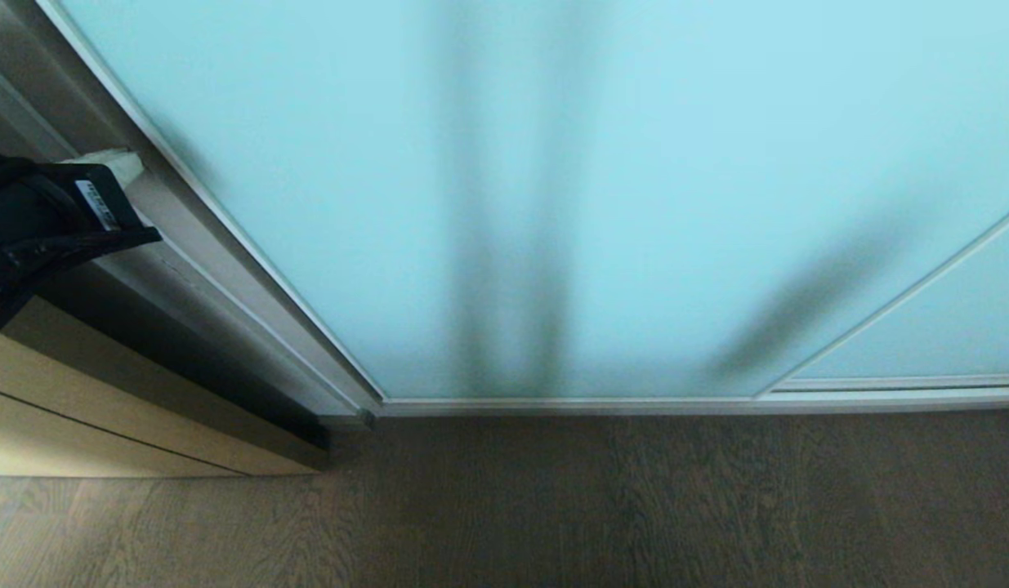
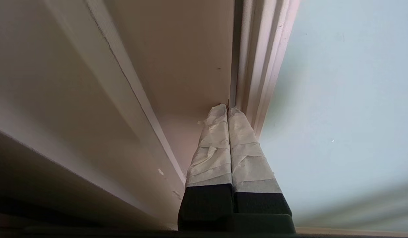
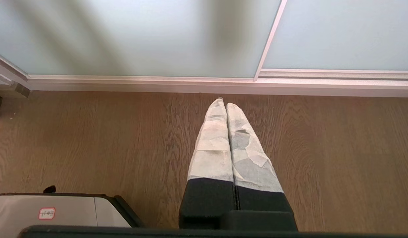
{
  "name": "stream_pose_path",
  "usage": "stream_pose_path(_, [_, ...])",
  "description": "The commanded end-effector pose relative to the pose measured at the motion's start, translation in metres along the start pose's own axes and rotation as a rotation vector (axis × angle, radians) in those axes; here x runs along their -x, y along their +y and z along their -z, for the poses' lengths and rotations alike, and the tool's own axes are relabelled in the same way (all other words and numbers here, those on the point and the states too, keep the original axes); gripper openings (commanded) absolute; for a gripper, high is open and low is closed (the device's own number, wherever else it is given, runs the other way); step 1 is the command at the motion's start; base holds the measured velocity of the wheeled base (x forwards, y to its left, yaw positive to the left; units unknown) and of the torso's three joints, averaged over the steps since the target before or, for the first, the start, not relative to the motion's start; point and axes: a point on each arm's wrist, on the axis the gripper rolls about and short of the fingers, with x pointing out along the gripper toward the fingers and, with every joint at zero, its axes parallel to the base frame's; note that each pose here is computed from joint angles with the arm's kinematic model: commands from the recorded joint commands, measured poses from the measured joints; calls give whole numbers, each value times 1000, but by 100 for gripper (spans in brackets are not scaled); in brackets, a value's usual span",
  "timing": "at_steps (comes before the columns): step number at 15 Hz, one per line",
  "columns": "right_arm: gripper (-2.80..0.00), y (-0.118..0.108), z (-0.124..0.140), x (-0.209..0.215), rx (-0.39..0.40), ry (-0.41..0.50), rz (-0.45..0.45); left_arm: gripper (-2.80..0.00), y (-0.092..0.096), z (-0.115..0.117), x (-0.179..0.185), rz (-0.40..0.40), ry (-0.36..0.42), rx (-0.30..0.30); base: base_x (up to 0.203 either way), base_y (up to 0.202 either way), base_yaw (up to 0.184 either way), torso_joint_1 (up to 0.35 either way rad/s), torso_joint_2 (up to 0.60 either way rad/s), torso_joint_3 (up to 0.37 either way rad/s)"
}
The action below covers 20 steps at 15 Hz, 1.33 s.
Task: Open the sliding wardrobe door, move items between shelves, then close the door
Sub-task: Open the door
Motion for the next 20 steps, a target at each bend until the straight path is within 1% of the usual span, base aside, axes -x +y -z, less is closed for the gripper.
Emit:
stream_pose_path(1, [-280,0,0,0,0,1,0,-280,-1,3,-5,7,4,25,0,0,0,0,0,0])
stream_pose_path(3, [-280,0,0,0,0,1,0,-280,-4,5,-7,19,3,39,0,0,0,0,0,0])
stream_pose_path(6, [-280,0,0,0,0,1,0,-280,-13,-1,-2,58,-23,51,0,0,0,0,0,0])
stream_pose_path(9, [-280,0,0,0,0,2,0,-280,-15,0,-2,66,-17,53,0,0,0,0,0,0])
stream_pose_path(11, [-280,0,0,0,0,1,0,-280,-23,-2,2,95,-24,60,0,0,0,0,0,0])
stream_pose_path(15, [-280,0,0,0,0,-1,0,-280,-25,2,2,104,-11,62,0,0,0,0,0,0])
stream_pose_path(20, [-280,0,0,0,0,1,0,-280,-57,6,11,240,10,96,0,0,0,0,0,0])
